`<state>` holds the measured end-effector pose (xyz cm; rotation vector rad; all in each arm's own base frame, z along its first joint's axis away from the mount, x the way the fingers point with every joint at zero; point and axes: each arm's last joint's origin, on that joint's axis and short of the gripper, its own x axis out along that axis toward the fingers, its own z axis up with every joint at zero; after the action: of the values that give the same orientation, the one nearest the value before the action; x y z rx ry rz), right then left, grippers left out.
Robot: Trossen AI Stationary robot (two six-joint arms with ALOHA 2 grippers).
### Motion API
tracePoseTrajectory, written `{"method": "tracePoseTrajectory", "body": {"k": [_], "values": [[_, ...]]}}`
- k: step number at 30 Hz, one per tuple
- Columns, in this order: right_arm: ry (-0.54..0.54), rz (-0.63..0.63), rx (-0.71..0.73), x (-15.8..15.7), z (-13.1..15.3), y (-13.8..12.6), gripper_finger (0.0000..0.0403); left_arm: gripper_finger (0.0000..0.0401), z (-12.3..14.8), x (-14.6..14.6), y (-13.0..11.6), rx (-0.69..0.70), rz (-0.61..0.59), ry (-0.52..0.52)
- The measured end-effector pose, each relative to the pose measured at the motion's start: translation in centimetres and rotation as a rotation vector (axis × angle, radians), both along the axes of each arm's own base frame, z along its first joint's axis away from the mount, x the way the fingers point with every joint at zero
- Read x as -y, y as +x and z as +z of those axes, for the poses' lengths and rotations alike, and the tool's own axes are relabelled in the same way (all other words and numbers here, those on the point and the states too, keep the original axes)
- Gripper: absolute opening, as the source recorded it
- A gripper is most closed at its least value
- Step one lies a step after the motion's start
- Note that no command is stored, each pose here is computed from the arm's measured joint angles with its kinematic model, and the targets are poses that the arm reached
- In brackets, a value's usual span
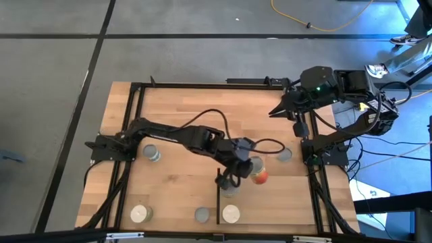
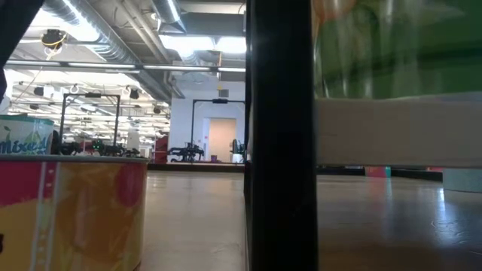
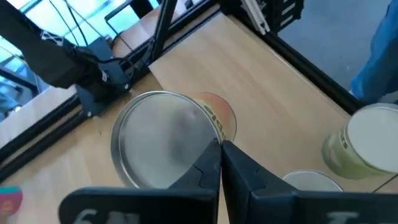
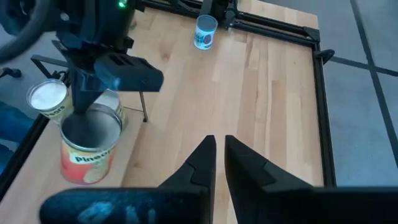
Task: Pick and place cans onto a shelf
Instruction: Put the canned pineapple on the shelf
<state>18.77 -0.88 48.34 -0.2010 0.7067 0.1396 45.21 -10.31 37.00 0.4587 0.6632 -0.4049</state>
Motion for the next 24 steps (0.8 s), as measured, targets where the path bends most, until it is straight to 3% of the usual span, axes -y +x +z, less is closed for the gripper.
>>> {"method": "tracePoseTrajectory", "body": {"k": [10,19,24], "values": [[-0.016,0.014,0.0,0.0,0.0,0.0,0.0037,0.0,-2.2,-2.3,0.9,-0.128,0.241,-0.111],[-0.018,0.015,0.0,0.0,0.0,0.0,0.0037,0.0,-3.8,-0.1,1.4,-0.169,0.286,-0.167],[-0.017,0.014,0.001,0.0,0.0,0.0,0.0037,0.0,-4.8,1.6,2.0,-0.177,0.244,-0.203]]}}
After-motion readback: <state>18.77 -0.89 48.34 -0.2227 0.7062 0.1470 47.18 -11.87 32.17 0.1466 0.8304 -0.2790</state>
